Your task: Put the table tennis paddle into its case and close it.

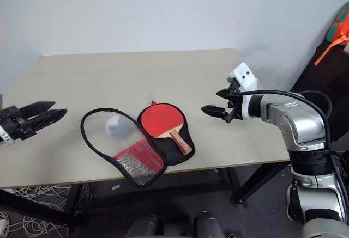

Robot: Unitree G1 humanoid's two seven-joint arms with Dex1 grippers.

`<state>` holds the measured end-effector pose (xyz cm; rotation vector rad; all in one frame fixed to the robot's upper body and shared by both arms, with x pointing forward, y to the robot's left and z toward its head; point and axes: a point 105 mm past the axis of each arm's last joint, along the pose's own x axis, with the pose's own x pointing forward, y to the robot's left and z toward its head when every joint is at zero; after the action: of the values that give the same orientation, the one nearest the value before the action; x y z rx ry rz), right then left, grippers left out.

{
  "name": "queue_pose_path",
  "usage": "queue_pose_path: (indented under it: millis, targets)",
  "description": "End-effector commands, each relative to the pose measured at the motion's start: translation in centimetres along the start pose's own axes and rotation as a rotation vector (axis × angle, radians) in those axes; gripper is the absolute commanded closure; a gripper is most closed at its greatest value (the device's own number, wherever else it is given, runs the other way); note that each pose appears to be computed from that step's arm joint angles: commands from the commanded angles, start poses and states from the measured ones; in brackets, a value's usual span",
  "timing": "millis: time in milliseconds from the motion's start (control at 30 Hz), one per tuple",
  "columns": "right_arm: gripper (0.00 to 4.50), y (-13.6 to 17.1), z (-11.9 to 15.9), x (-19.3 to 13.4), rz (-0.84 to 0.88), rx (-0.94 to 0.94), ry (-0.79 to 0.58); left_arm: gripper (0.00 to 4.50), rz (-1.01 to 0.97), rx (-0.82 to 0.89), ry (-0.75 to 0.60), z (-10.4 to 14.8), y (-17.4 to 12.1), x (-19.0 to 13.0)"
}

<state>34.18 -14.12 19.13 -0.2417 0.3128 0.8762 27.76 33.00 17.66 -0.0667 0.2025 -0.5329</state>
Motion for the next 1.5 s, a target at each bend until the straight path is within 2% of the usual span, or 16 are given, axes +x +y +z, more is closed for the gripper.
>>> queue_pose_path:
  millis: [33, 200, 333, 500, 600, 800, 933, 1067, 1267, 1367, 1500]
  targets:
    - [0.00, -0.1, 1.3, -0.5, -0.005, -0.049, -0.035, 2.37, 0.039, -0.006, -0.013, -1.0, 0.3, -0.1]
    - [0.00, 0.0, 1.6, -0.4, 0.002, -0.051, -0.045, 4.15, 0.017, -0.076, 0.004, -4.0, -1.5, 1.9]
    - [0.00, 0.4, 2.0, -0.2, 0.016, -0.042, -0.058, 4.15, -0.057, -0.106, 0.033, -5.4, -4.0, 3.8]
    - [0.00, 0.8, 1.3, -0.7, 0.039, -0.061, -0.027, 4.15, -0.295, -0.180, 0.009, -4.0, -8.7, 5.3]
    - [0.00, 1.3, 0.7, -1.1, 0.080, -0.094, 0.005, 4.15, -0.387, -0.193, 0.034, -4.3, -10.9, 6.5]
    - [0.00, 2.6, -0.1, -1.6, 0.163, -0.175, 0.035, 4.15, -0.497, -0.182, 0.015, -4.2, -15.8, 11.4]
    - [0.00, 2.2, -0.3, -1.6, 0.148, -0.172, 0.041, 4.15, -0.513, -0.194, 0.001, -4.2, -18.5, 14.4]
    - [0.00, 2.1, -0.7, -1.7, 0.138, -0.163, 0.046, 4.15, -0.530, -0.207, 0.038, -4.6, -19.6, 14.4]
    - [0.00, 2.0, -1.4, -1.7, 0.115, -0.139, 0.052, 4.15, -0.527, -0.279, 0.136, -6.4, -19.1, 11.5]
    - [0.00, 2.0, -1.7, -1.6, 0.106, -0.129, 0.053, 3.57, -0.501, -0.356, 0.180, -7.6, -18.6, 10.7]
    - [0.00, 2.1, -1.7, -1.4, 0.104, -0.120, 0.048, 2.17, -0.463, -0.432, 0.201, -8.4, -18.4, 10.5]
